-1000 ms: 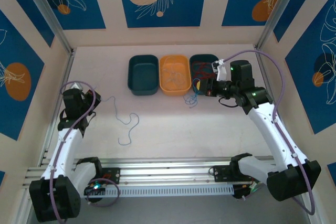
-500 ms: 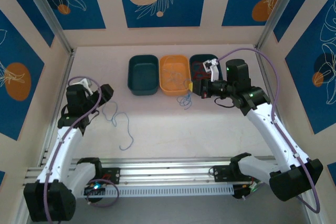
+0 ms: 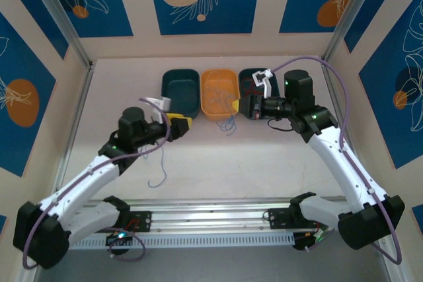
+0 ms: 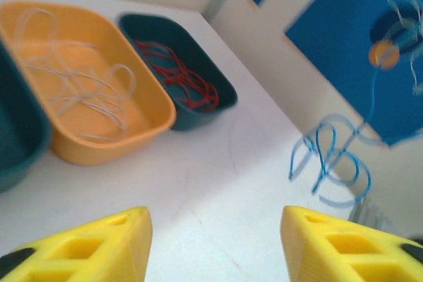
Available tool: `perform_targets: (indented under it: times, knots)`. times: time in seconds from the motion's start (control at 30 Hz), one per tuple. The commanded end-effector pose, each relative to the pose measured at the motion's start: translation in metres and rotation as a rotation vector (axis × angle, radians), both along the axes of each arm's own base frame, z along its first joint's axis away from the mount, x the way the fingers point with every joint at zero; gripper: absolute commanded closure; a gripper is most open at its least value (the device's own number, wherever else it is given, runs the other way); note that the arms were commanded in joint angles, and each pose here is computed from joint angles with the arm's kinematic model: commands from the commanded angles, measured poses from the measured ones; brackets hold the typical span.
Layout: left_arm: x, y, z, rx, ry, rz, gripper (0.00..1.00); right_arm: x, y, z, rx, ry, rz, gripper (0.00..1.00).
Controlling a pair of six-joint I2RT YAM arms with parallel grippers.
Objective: Untangle the cables
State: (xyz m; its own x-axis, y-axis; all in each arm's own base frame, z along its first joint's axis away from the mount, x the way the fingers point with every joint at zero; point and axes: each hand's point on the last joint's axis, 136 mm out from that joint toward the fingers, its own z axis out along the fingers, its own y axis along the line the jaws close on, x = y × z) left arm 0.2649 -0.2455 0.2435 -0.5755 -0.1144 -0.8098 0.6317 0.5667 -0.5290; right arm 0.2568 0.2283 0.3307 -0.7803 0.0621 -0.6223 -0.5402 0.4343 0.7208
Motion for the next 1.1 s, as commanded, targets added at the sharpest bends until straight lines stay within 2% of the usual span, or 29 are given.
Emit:
perform_targets:
  times: [0.0, 0.13, 0.3, 0.77, 0.87, 1.07]
  knots:
    - [-0.011, -0.036, 0.019, 0.005, -0.148, -0.152, 0.5, -0.005, 0.008, 0.017, 0.051, -0.005, 0.05, 1.0]
    - [-0.02, -0.065, 0.012, 0.038, -0.172, -0.261, 0.52, -0.005, 0.011, 0.015, 0.059, 0.017, 0.061, 1.0]
    - [-0.01, -0.075, 0.0, 0.051, -0.154, -0.259, 0.66, -0.006, 0.014, 0.016, 0.067, 0.023, 0.075, 1.0]
    - [-0.009, -0.084, 0.006, 0.019, -0.165, -0.276, 0.7, -0.009, 0.021, 0.02, 0.09, 0.03, 0.11, 1.0]
    - [-0.007, -0.085, 0.007, 0.011, -0.166, -0.272, 0.75, -0.009, 0.024, 0.02, 0.093, 0.035, 0.123, 1.0]
    - [0.0, -0.082, 0.009, -0.004, -0.158, -0.221, 0.96, -0.005, 0.022, 0.015, 0.065, 0.045, 0.101, 1.0]
